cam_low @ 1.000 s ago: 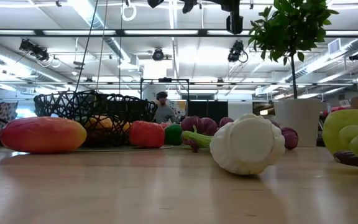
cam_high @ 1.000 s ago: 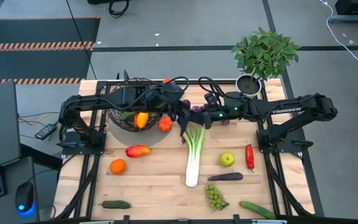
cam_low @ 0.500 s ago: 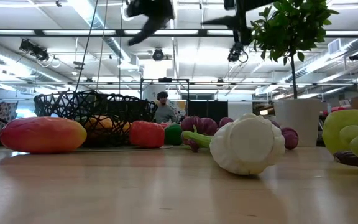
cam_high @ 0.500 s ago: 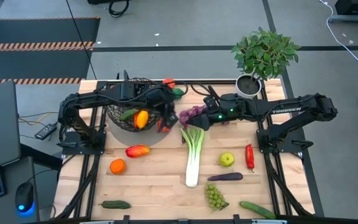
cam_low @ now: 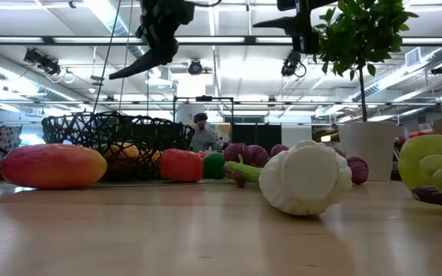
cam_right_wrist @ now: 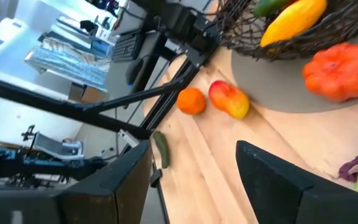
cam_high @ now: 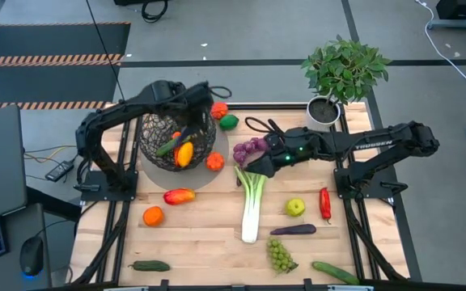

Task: Build produce basket
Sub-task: Put the violet eggplant into the wire basket

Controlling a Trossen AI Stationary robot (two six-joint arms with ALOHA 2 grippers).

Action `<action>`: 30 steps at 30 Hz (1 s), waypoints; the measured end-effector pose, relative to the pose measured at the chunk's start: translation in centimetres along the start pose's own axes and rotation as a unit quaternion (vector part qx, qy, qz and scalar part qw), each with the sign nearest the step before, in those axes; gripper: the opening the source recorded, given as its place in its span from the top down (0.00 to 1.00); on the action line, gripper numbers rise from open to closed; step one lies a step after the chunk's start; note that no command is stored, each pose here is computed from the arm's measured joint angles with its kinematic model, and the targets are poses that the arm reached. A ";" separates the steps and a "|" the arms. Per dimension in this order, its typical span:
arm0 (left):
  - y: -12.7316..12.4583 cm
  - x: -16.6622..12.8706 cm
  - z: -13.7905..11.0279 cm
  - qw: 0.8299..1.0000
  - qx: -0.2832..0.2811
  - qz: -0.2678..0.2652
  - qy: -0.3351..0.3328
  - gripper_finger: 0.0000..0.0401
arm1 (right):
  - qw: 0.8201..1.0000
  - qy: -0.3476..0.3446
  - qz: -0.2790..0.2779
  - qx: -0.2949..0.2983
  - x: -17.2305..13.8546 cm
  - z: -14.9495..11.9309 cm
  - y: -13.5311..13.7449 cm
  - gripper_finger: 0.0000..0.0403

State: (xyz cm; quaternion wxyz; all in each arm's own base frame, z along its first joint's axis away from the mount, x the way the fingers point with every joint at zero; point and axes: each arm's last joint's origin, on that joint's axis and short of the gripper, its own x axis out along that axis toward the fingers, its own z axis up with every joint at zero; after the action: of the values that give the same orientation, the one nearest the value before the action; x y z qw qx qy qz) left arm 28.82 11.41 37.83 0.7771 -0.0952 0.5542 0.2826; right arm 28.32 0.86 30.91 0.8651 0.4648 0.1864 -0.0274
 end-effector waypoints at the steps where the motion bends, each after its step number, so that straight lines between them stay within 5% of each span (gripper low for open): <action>1: 0.5 0.1 0.0 1.000 0.002 0.004 0.006 0.62 | 1.000 0.002 0.001 -0.001 0.0 -0.1 0.1 0.41; 16: 6.6 7.4 -3.3 0.985 -0.013 0.002 0.173 0.61 | 1.000 -0.022 -0.016 0.004 0.1 -0.8 0.5 0.41; 30: 6.8 10.2 -3.5 0.989 0.004 0.001 0.145 0.58 | 0.999 -0.036 -0.025 0.010 0.1 -0.7 0.4 0.41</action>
State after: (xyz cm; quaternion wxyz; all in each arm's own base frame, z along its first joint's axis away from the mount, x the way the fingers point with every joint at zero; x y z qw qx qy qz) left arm 24.57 18.73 28.34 0.6884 -0.1316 0.6625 0.2642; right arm 28.29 1.68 30.89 0.8658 0.4671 0.1665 -0.0672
